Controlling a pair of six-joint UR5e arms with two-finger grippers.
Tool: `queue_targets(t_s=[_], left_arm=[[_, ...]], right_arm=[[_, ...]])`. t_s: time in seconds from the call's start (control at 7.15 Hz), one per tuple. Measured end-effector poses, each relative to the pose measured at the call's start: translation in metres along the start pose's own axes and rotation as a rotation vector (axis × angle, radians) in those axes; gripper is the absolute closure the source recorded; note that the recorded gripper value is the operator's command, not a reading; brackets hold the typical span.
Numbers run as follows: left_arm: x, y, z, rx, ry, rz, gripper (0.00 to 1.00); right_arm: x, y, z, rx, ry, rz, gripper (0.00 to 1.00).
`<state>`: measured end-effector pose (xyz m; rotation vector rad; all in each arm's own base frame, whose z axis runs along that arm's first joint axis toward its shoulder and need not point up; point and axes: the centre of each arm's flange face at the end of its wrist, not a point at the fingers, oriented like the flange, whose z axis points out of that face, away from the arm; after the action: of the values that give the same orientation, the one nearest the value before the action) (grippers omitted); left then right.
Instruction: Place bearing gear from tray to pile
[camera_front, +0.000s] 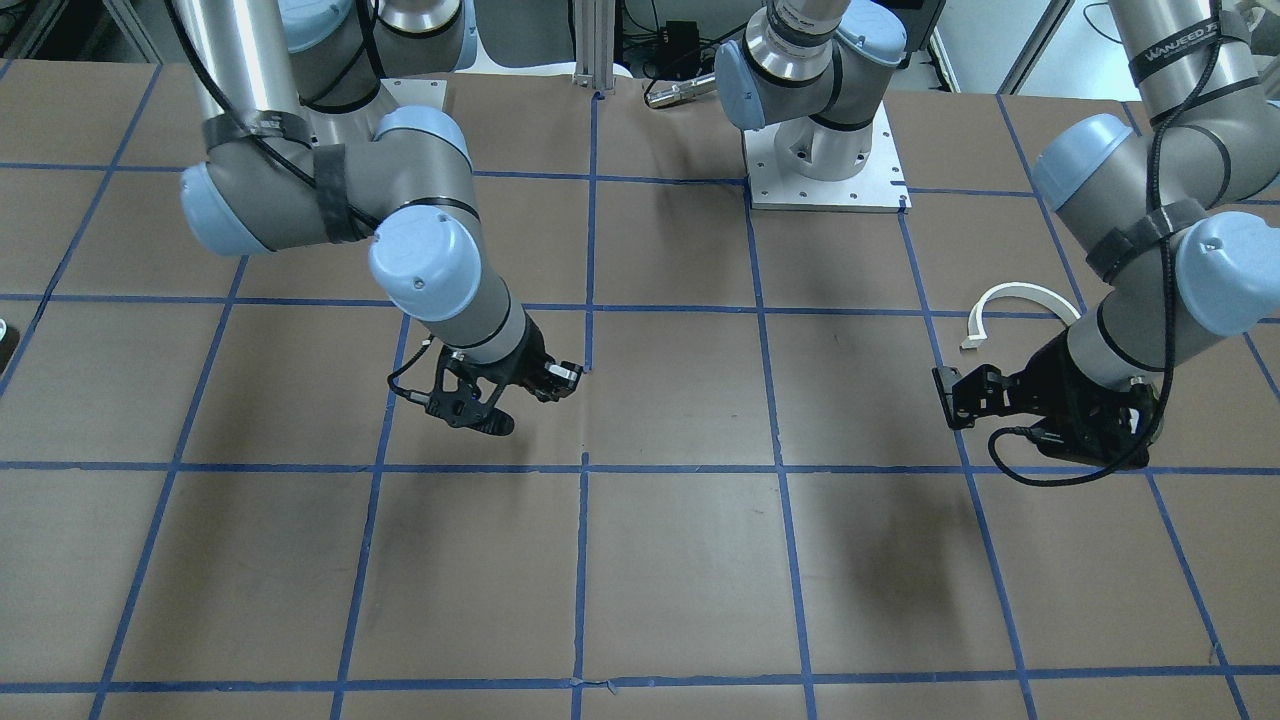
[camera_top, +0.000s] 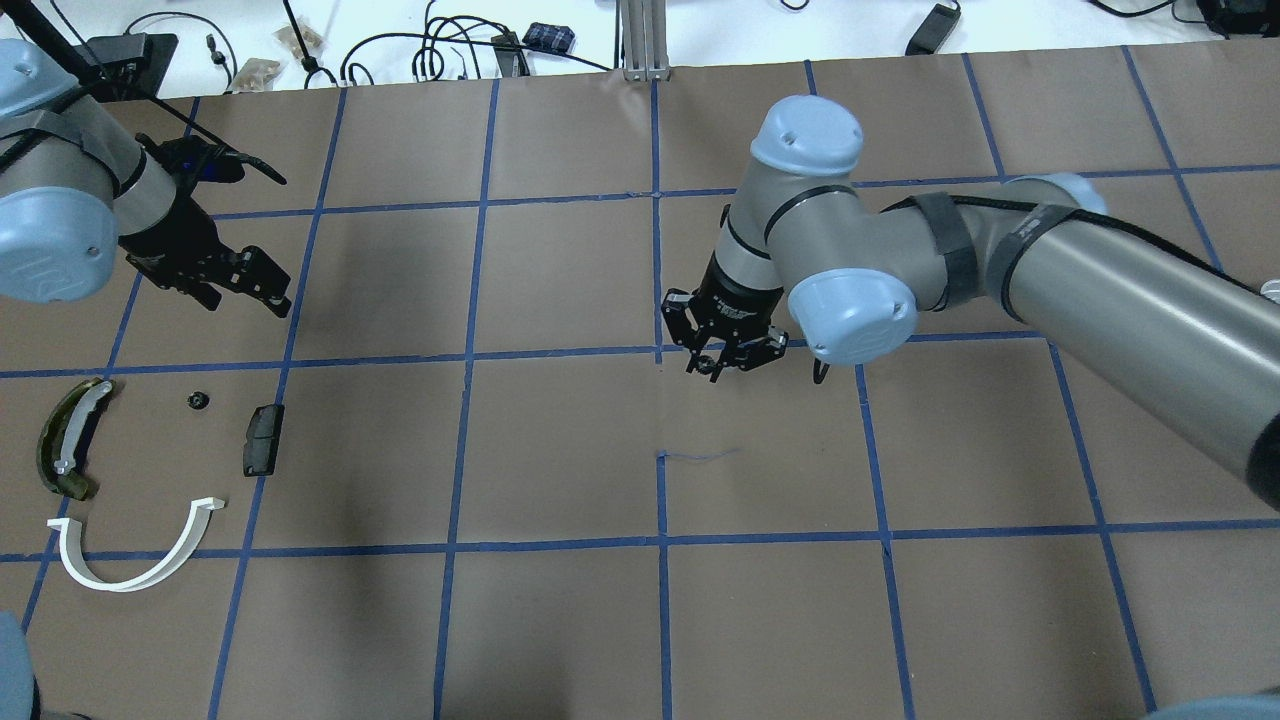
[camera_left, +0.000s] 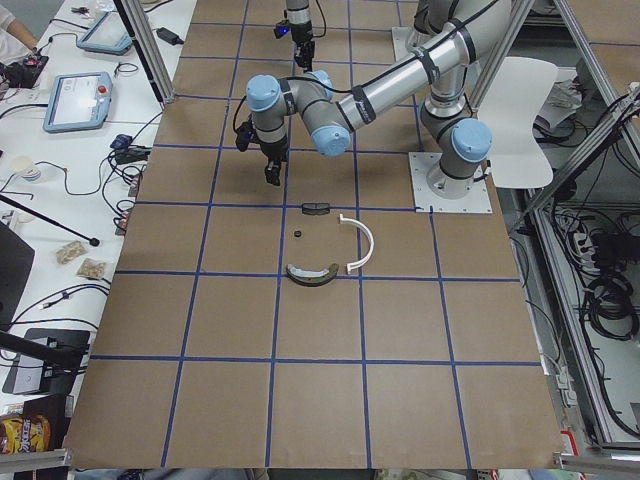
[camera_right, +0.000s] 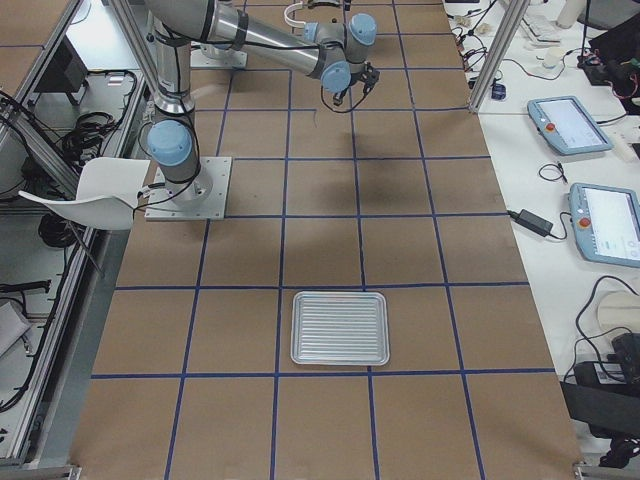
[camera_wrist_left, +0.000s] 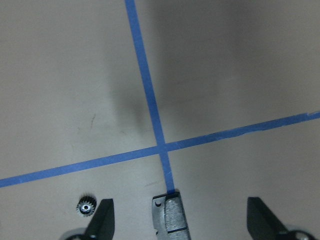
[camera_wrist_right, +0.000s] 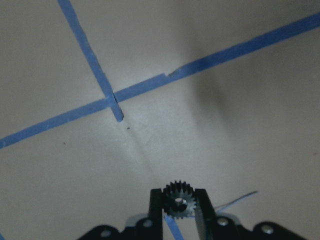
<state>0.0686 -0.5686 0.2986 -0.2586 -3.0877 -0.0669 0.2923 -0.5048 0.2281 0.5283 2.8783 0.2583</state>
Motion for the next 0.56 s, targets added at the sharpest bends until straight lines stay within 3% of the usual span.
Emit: queue_targets(t_s=[0.28, 0.42, 0.56], left_arm=[[0.028, -0.006, 0.002, -0.001, 0.009, -0.023, 0.07], [0.049, -0.011, 0.004, -0.004, 0.012, -0.021, 0.00], [0.072, -0.015, 0.007, -0.010, 0.013, -0.046, 0.00]], right_arm=[[-0.010, 0.014, 0.046, 0.016, -0.022, 0.009, 1.00], [-0.015, 0.019, 0.055, 0.015, -0.029, 0.016, 0.37], [-0.018, 0.022, 0.058, 0.014, -0.037, 0.013, 0.00]])
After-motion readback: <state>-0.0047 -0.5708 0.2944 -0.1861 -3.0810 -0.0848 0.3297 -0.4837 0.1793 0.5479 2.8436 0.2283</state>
